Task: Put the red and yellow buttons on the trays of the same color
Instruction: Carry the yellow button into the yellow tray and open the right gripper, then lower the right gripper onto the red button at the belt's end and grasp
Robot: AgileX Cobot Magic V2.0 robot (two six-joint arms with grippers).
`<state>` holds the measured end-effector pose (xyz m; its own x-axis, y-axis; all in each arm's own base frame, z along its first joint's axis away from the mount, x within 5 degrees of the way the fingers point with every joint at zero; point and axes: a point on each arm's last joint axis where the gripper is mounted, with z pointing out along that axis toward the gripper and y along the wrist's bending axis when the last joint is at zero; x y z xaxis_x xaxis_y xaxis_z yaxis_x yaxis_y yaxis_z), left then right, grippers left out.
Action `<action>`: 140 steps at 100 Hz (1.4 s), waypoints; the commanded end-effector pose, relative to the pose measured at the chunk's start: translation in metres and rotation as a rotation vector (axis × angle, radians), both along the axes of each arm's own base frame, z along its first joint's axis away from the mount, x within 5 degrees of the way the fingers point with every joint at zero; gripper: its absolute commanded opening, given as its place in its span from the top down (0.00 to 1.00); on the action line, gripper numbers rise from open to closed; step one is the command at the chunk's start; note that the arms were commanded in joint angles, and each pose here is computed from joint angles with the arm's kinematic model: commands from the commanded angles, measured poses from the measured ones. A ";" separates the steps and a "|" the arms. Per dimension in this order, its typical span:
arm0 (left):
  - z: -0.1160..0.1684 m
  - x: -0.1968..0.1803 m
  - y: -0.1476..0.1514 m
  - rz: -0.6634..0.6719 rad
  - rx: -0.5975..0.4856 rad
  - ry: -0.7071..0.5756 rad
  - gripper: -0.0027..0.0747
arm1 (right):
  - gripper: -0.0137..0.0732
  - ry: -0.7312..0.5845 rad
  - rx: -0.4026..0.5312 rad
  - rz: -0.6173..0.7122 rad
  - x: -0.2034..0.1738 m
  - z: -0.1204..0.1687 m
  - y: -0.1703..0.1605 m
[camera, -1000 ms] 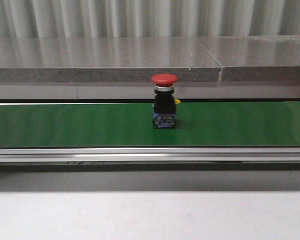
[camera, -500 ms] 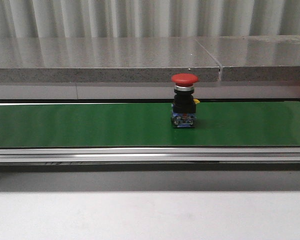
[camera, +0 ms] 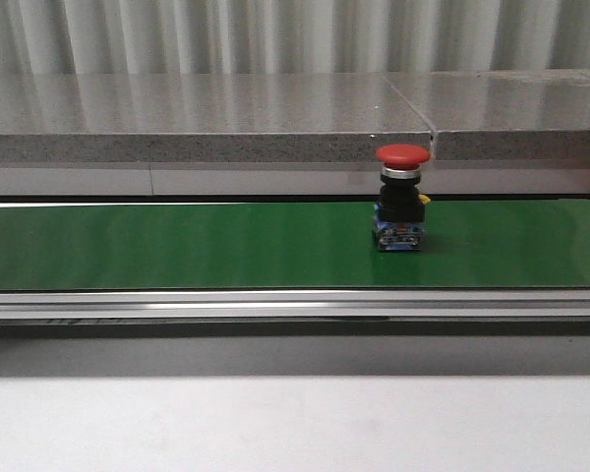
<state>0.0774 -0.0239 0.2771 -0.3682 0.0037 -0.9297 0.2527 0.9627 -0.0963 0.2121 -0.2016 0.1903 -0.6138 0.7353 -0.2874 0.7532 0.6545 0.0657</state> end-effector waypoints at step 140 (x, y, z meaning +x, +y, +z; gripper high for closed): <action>0.014 0.002 0.000 0.012 -0.035 -0.085 0.99 | 0.28 -0.286 -0.123 0.919 0.014 0.123 0.220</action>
